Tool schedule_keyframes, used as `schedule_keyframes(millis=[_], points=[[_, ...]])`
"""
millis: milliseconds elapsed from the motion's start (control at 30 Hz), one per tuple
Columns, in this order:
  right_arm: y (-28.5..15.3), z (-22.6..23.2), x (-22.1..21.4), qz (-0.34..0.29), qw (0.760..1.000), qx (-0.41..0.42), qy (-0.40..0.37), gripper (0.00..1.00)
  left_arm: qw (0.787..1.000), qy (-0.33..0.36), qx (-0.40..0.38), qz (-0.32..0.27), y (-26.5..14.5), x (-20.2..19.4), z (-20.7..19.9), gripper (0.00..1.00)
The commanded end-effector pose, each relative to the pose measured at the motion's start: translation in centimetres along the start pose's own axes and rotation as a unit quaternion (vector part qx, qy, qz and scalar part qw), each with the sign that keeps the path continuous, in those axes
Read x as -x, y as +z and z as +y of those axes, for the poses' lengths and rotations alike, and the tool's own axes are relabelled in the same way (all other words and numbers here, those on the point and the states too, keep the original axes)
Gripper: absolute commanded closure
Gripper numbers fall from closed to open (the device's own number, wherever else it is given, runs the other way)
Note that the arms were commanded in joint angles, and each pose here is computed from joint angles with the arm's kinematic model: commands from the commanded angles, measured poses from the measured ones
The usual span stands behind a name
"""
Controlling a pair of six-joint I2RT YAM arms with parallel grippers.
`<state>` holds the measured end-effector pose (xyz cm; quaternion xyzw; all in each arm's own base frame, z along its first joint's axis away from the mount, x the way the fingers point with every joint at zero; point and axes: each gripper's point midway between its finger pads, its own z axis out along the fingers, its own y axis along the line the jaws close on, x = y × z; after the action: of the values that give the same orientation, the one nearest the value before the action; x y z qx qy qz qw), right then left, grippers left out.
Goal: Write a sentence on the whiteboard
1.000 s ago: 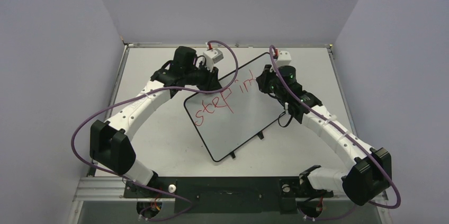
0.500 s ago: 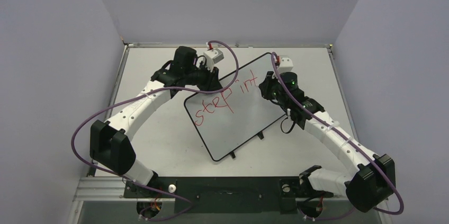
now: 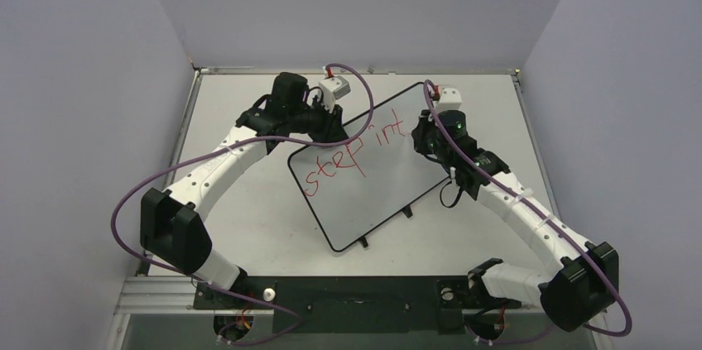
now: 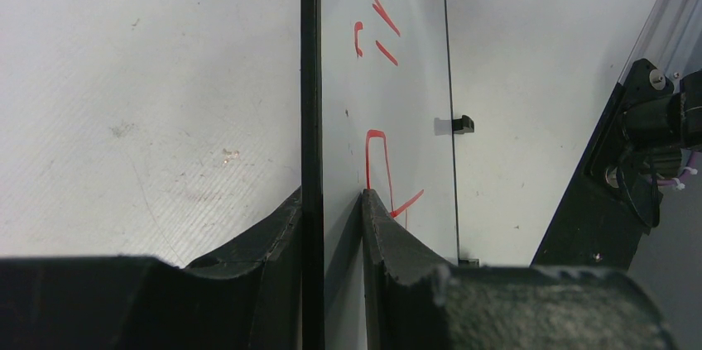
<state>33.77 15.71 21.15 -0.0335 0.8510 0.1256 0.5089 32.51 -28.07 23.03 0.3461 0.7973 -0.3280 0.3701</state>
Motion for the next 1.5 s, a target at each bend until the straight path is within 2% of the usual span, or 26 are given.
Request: schedule_keyframes(millis=[0,300,1467], points=[[-0.9,0.0,5.0,-0.057,0.998,-0.010,0.003,1.00,0.994,0.085,0.036,-0.063,-1.3,3.8,0.9,1.00],[-2.0,1.3,8.5,-0.092,0.996,0.015,0.013,1.00,0.994,0.085,0.036,-0.063,-1.3,3.8,0.9,1.00],[1.7,0.5,4.5,-0.047,0.999,0.000,0.012,1.00,0.993,0.087,0.039,-0.065,-1.5,3.8,0.9,1.00]])
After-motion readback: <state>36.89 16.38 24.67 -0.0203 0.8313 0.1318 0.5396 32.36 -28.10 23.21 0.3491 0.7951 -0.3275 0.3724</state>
